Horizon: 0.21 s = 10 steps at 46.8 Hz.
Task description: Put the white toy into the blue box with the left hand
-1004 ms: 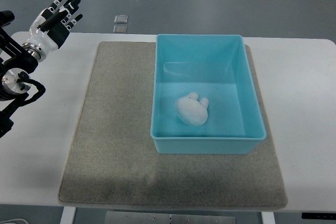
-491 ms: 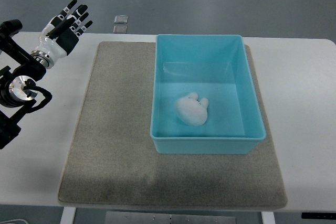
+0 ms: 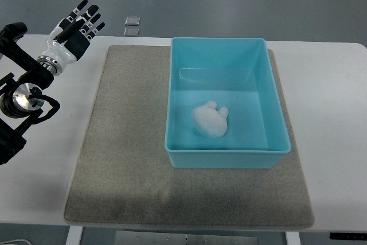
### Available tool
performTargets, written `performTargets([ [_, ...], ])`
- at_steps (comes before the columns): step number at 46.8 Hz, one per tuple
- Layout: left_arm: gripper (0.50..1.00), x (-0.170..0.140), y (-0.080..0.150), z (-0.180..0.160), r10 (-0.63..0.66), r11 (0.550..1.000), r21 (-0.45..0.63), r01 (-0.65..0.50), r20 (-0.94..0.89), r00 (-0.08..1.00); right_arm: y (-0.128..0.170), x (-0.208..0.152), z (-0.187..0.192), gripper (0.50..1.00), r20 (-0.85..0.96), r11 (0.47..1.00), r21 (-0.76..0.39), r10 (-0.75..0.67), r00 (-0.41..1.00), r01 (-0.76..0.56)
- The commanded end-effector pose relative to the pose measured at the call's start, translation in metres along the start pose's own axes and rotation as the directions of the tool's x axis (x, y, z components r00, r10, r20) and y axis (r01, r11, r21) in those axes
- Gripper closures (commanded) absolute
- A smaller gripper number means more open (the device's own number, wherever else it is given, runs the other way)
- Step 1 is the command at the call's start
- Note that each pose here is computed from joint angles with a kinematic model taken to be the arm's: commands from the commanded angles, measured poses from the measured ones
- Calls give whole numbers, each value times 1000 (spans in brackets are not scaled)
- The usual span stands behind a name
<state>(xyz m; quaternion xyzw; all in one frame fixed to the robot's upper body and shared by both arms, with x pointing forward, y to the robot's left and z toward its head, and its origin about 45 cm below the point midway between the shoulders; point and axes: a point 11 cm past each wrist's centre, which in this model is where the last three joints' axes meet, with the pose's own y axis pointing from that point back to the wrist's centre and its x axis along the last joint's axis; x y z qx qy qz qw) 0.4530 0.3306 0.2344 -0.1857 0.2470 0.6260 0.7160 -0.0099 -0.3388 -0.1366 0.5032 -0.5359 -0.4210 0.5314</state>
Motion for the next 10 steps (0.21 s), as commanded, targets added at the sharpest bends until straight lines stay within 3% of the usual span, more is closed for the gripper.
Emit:
performTargets([
  [1, 506, -1, -1, -2, -2, 1000, 2, 2, -3, 1000, 0, 0, 0, 564, 0, 1000, 0, -2, 1000, 2],
  [10, 506, -1, -1, -1, 0, 1000, 1, 0, -2, 1000, 0, -6, -1, 564, 1, 1000, 3, -18, 1000, 18],
])
